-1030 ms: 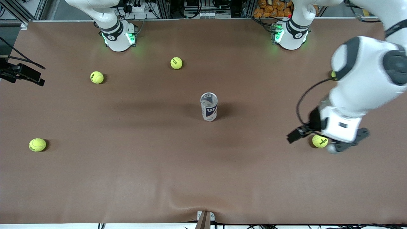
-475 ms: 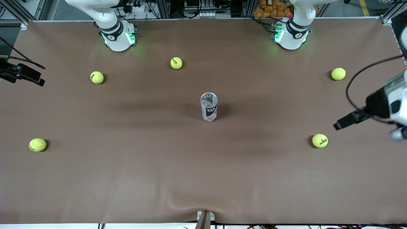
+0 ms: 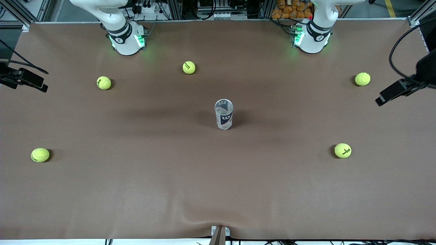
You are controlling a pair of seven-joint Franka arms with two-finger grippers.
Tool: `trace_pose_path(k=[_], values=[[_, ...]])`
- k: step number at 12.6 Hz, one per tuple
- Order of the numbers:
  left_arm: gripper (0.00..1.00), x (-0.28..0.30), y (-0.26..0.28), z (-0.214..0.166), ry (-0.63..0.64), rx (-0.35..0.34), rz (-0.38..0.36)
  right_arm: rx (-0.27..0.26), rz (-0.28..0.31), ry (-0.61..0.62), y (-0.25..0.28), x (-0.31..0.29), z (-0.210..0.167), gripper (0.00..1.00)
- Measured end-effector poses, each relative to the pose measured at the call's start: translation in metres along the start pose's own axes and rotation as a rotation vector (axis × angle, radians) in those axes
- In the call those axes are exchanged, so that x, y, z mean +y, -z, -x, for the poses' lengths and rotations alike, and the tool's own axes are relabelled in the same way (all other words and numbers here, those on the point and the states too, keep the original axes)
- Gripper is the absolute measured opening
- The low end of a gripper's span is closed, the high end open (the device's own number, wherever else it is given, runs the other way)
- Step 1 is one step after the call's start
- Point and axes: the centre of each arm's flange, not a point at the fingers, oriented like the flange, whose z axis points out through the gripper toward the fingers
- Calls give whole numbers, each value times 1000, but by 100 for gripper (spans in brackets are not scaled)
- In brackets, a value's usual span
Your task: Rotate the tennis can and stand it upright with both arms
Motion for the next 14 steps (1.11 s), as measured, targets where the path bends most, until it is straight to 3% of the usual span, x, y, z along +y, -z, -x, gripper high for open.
trace_pose_path(k=[5,14], values=[[100,-39,-4,24,-39,-20,-25,0,0,0,0,0,0,100],[100,-74,-18,14,-172,-6,-65,0,0,0,0,0,0,100]])
